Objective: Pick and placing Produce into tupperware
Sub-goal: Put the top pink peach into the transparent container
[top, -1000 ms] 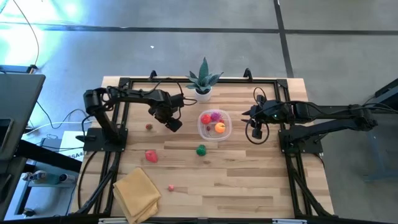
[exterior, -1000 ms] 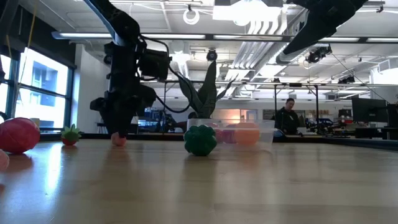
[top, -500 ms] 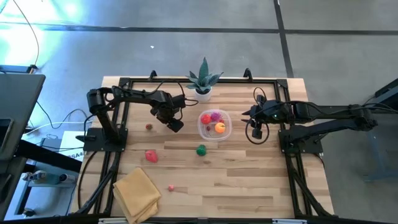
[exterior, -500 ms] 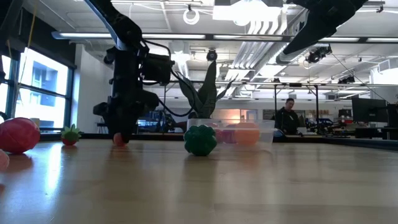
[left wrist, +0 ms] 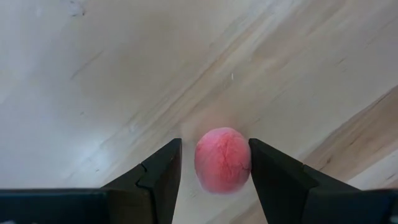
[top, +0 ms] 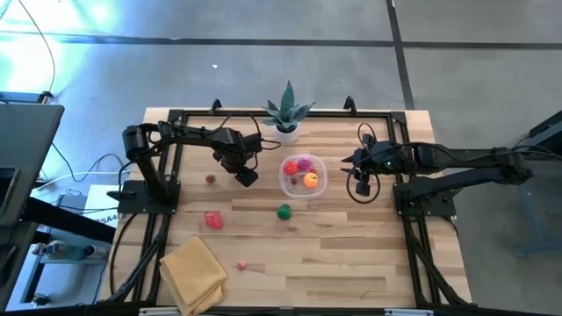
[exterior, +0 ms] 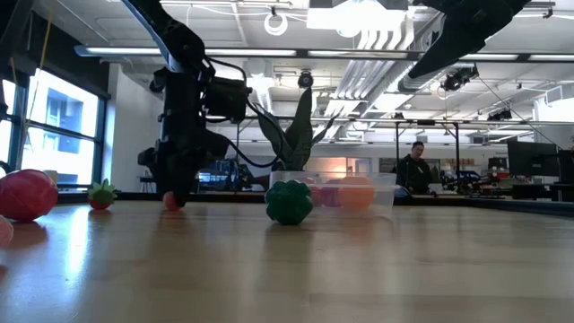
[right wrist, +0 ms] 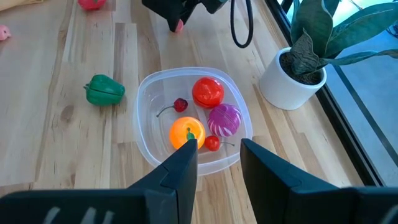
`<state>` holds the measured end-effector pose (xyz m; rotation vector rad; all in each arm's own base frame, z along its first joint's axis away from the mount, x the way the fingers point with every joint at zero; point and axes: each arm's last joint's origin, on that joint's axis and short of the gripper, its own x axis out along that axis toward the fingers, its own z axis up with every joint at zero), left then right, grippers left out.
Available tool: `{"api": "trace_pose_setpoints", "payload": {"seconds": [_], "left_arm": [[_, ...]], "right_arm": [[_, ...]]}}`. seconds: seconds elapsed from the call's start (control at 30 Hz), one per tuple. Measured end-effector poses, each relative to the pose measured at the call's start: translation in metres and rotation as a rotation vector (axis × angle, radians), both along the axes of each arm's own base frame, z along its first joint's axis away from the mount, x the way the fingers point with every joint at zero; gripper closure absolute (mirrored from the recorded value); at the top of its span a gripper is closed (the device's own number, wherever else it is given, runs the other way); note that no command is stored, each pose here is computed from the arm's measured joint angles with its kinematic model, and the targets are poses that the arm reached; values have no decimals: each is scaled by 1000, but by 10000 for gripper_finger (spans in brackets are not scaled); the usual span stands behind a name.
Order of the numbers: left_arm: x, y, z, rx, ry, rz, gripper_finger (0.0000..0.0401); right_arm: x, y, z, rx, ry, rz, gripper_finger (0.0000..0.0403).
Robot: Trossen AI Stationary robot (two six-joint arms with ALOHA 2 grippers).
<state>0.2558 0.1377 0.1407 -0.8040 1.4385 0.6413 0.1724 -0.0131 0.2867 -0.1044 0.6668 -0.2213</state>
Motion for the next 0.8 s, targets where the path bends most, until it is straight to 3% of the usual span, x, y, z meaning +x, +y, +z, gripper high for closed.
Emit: {"api": "trace_pose_setpoints", "payload": {"seconds": [0.8], "left_arm": [[1, 0, -6, -27, 11, -80, 229]], "right_arm": [[0, 0, 0, 0, 0, 0, 290]]}}
